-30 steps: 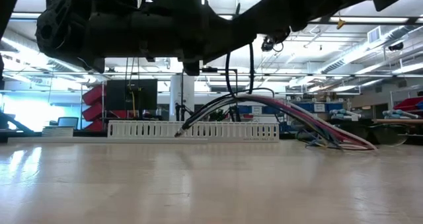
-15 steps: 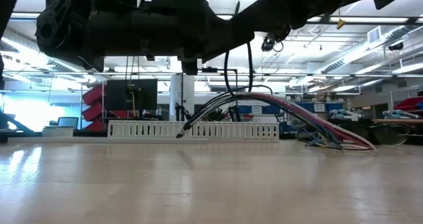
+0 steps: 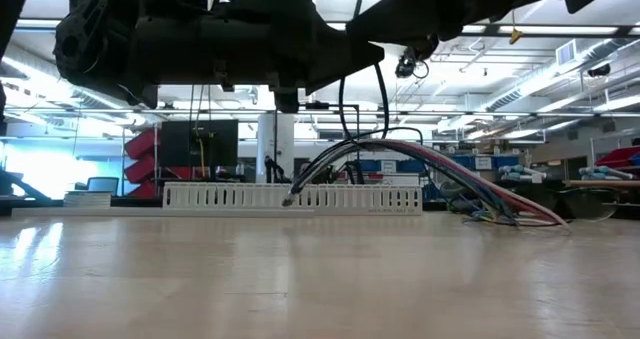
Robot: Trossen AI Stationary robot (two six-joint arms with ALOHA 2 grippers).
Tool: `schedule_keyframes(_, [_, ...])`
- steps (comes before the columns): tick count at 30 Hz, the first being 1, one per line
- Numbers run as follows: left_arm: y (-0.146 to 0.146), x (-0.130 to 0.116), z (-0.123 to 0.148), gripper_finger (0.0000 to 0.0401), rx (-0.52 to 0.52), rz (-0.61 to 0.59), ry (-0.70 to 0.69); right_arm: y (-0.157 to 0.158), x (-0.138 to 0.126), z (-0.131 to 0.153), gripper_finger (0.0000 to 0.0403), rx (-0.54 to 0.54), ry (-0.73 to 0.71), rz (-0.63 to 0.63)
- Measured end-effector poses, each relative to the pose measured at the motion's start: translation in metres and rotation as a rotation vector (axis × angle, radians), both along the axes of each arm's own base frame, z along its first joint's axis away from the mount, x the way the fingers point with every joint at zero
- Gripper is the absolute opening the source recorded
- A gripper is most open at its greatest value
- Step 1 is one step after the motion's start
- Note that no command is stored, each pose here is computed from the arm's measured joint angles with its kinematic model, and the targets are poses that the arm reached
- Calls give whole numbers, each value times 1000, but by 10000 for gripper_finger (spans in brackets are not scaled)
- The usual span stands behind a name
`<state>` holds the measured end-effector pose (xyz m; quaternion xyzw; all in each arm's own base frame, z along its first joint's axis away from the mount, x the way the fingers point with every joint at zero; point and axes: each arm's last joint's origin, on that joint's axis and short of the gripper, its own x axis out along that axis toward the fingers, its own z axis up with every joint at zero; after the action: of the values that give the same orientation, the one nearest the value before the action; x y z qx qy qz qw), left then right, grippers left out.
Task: Ziptie cables
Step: Wrap the colored wires together using a zip tie
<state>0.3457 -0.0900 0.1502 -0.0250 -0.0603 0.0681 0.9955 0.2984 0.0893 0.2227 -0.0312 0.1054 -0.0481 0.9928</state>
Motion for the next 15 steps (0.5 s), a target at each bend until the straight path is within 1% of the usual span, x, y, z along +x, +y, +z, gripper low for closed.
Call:
schedule_keyframes(9, [1, 0, -1, 0, -5, 63, 14, 0, 0, 1, 0, -6, -14, -2])
schedule_keyframes(15, [2, -1, -2, 0, -5, 99, 21, 4, -2, -1, 0, 20, 13, 10])
